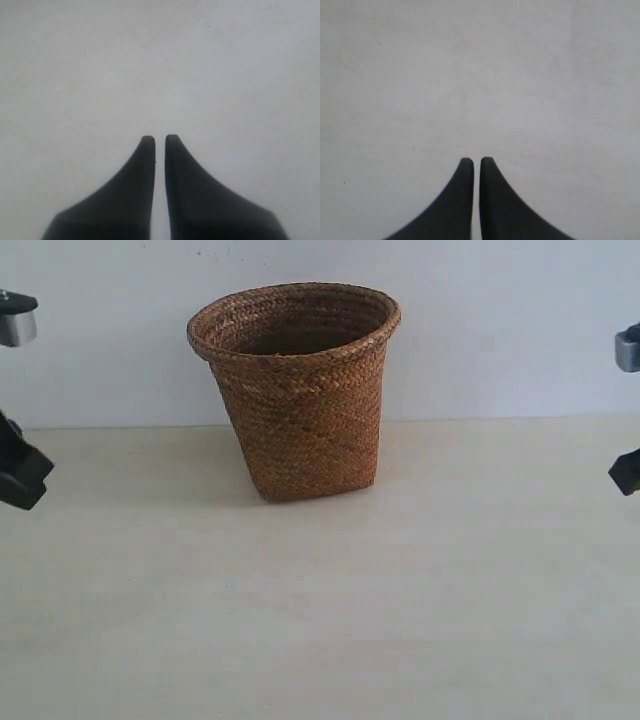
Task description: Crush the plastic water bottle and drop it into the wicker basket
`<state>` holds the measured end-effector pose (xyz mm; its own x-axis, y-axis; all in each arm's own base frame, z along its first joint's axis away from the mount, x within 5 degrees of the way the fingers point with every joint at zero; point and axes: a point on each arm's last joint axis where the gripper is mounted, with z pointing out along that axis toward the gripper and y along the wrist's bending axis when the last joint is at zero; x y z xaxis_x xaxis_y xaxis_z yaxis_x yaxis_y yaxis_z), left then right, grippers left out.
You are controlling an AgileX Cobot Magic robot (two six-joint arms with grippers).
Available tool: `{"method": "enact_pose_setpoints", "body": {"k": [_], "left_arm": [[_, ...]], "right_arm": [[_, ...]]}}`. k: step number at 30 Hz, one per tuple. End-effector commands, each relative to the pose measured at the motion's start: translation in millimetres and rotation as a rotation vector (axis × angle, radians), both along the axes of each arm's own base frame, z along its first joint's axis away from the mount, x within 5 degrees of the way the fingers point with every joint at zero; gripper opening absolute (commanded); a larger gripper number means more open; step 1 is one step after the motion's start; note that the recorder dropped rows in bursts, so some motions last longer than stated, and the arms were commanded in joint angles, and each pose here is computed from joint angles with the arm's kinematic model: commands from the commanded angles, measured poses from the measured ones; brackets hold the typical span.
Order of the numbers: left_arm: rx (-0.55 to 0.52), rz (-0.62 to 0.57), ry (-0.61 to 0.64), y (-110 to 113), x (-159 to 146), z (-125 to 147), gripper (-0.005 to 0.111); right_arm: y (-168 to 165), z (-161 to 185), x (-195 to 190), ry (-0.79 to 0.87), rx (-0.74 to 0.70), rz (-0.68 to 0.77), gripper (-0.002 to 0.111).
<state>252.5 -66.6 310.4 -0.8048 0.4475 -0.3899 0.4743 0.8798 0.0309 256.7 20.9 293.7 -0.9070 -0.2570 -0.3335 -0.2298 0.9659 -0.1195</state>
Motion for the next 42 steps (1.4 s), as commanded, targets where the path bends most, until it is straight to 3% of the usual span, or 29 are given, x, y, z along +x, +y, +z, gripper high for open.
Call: {"method": "enact_pose_setpoints", "body": {"k": [1, 7, 17, 26, 32, 42], "left_arm": [[-0.024, 0.022, -0.088, 6, -21, -5, 0.004], [-0.049, 0.045, -0.165, 14, -51, -15, 0.004], [-0.108, 0.065, -0.326, 23, -92, -19, 0.004], [-0.336, 0.139, -0.559, 26, -131, -17, 0.004], [-0.428, 0.158, -0.693, 31, -158, -20, 0.004], [-0.549, 0.160, -0.873, 40, -198, -32, 0.004]], "right_arm": [[-2, 7, -23, -0.038, 0.028, -0.011, 0.000], [-3, 10, -54, -0.145, 0.058, -0.008, 0.000], [-8, 21, -108, -0.622, 0.146, -0.024, 0.000], [-10, 22, -149, -0.947, 0.285, -0.070, 0.000], [-12, 26, -178, -1.097, 0.327, -0.069, 0.000], [-15, -9, -212, -1.249, 0.416, -0.085, 0.000]]}}
